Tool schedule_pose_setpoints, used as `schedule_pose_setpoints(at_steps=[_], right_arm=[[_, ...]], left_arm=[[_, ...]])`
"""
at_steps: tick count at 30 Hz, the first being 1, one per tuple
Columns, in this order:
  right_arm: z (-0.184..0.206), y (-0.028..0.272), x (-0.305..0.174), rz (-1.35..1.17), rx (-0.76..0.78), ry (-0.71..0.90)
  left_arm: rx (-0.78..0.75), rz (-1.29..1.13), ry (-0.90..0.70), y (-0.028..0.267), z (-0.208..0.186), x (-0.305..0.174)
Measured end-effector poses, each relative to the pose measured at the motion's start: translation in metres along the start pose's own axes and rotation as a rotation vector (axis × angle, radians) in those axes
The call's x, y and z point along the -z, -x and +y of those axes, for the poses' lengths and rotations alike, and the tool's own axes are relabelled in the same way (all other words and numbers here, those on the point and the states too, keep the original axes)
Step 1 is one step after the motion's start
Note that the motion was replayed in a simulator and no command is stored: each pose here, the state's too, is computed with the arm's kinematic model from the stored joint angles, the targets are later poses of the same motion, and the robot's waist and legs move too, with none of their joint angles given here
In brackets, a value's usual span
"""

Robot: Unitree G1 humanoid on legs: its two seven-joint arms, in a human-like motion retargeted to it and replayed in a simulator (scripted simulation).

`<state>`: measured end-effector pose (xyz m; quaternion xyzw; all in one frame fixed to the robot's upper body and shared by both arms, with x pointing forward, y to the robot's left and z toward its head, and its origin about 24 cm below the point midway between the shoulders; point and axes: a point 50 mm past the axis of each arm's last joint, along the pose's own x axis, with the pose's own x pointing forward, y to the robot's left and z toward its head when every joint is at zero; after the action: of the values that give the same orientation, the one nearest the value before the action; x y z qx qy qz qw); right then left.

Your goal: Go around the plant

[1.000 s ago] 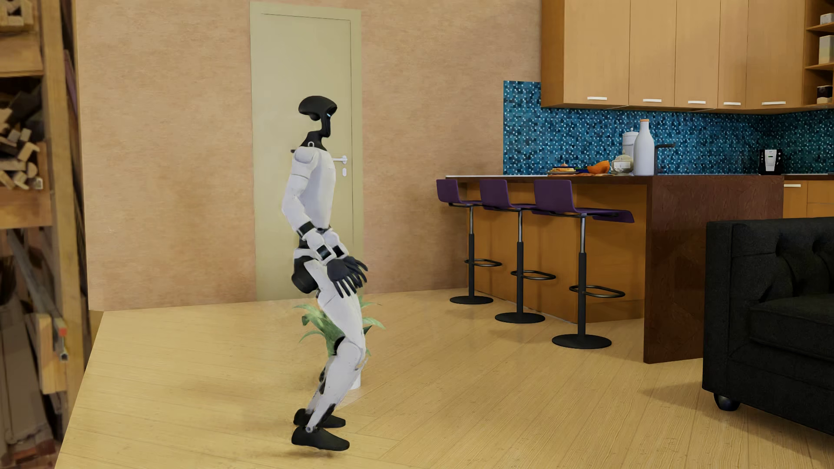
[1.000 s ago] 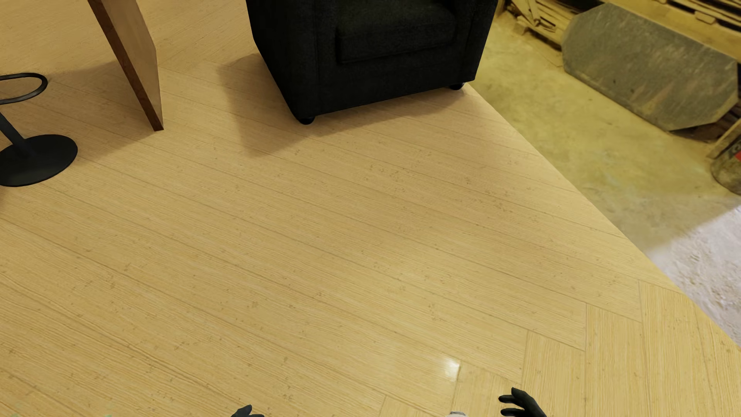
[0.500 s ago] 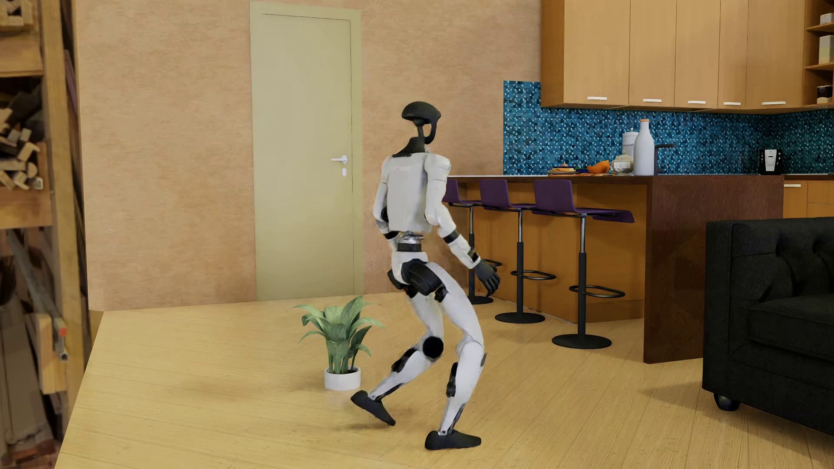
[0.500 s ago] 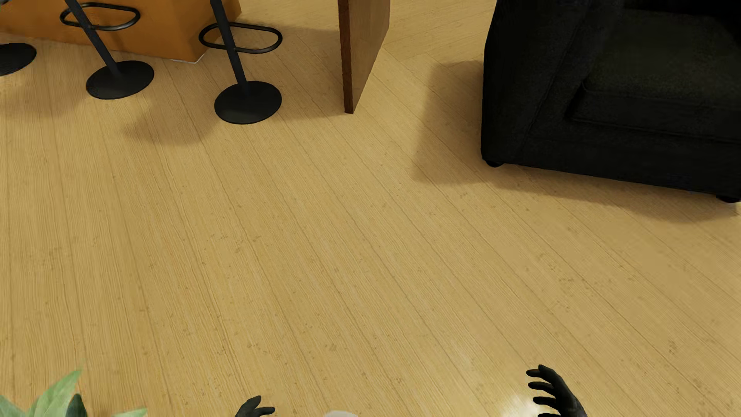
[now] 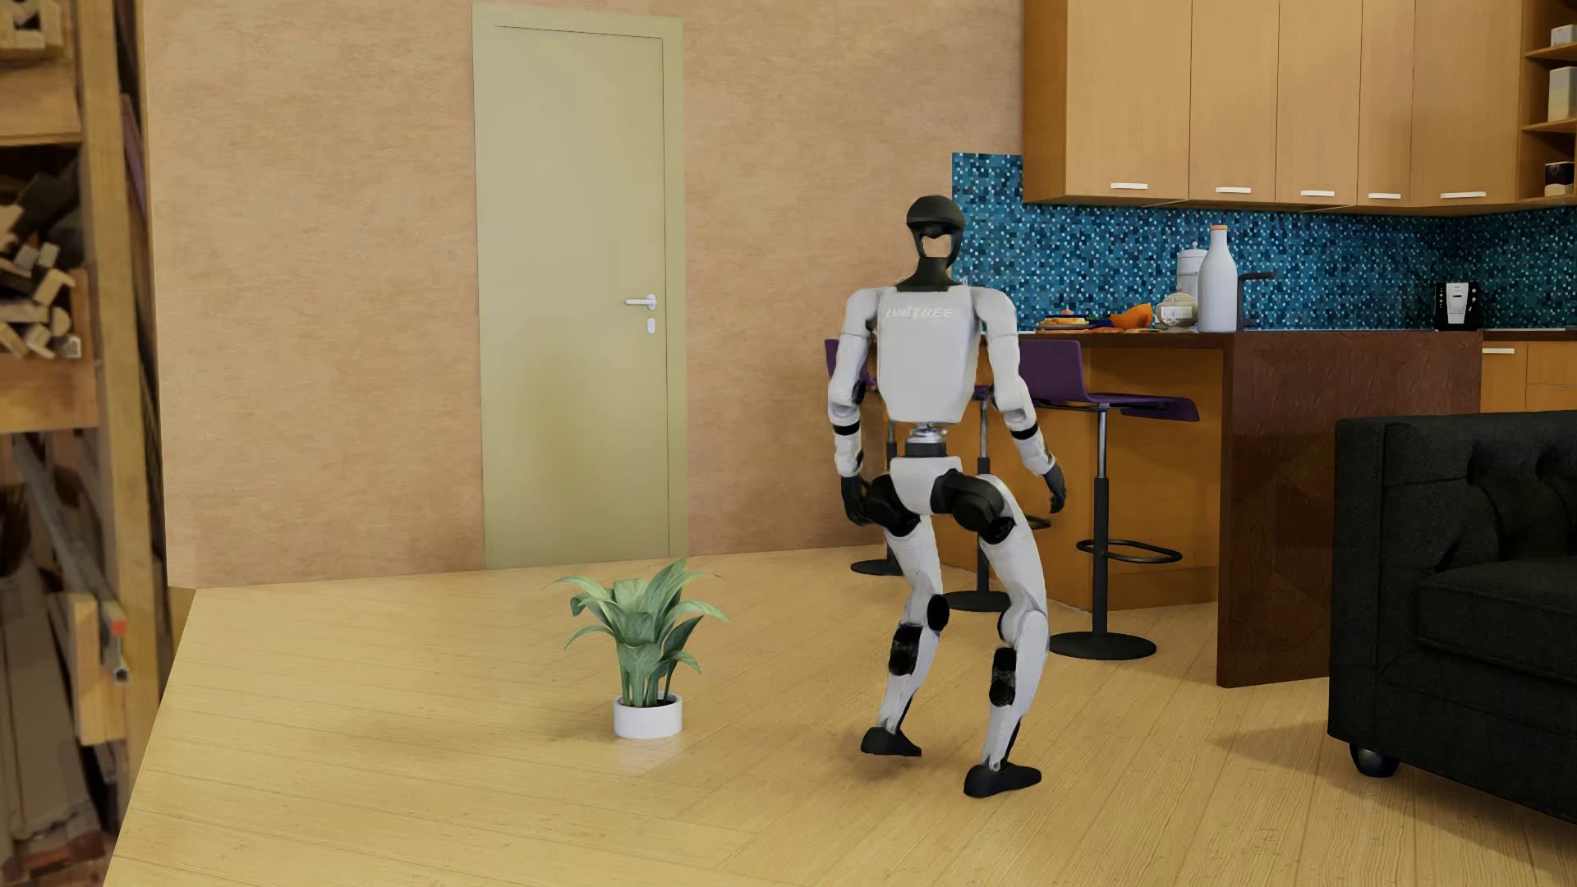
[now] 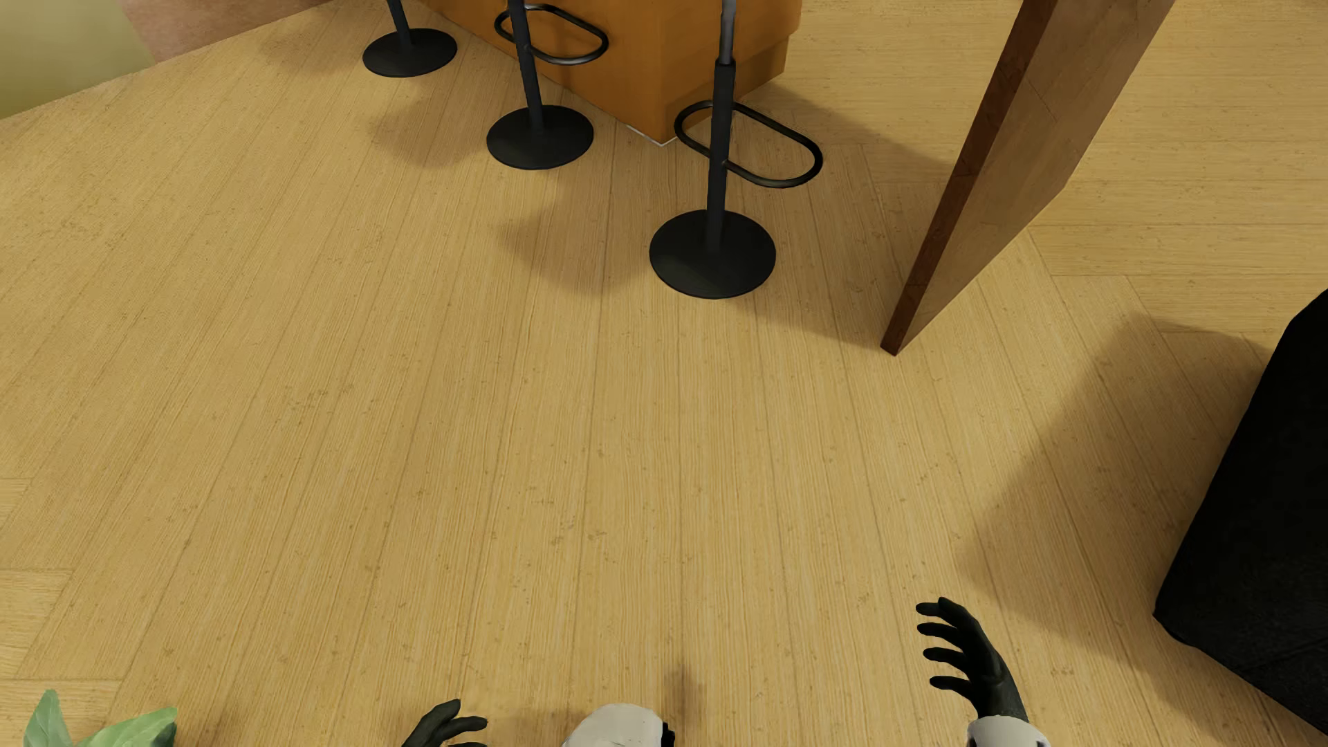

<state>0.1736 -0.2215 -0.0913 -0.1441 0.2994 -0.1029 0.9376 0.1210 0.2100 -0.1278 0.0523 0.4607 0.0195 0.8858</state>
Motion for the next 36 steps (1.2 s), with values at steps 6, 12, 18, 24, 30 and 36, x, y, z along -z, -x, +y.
schedule_pose_setpoints(at_steps=[6, 12, 18, 24, 30, 36], right_arm=[[0.019, 0.026, 0.040, 0.065, -0.162, 0.034], [0.017, -0.009, -0.026, -0.054, -0.077, -0.025], [0.018, 0.028, 0.049, 0.127, -0.187, 0.047], [-0.006, -0.003, 0.004, 0.039, -0.022, 0.017], [0.033, 0.011, -0.001, -0.073, -0.147, 0.021], [0.023, -0.002, -0.004, 0.033, -0.095, -0.030]], left_arm=[[-0.117, 0.111, 0.028, 0.004, -0.008, 0.023], [0.039, 0.037, 0.112, 0.013, -0.004, 0.029], [-0.132, 0.111, 0.006, 0.005, 0.001, 0.024], [0.054, -0.001, -0.007, 0.004, -0.006, 0.011], [-0.118, 0.189, 0.014, 0.013, -0.012, 0.046], [0.001, 0.055, 0.076, 0.008, -0.002, 0.018]])
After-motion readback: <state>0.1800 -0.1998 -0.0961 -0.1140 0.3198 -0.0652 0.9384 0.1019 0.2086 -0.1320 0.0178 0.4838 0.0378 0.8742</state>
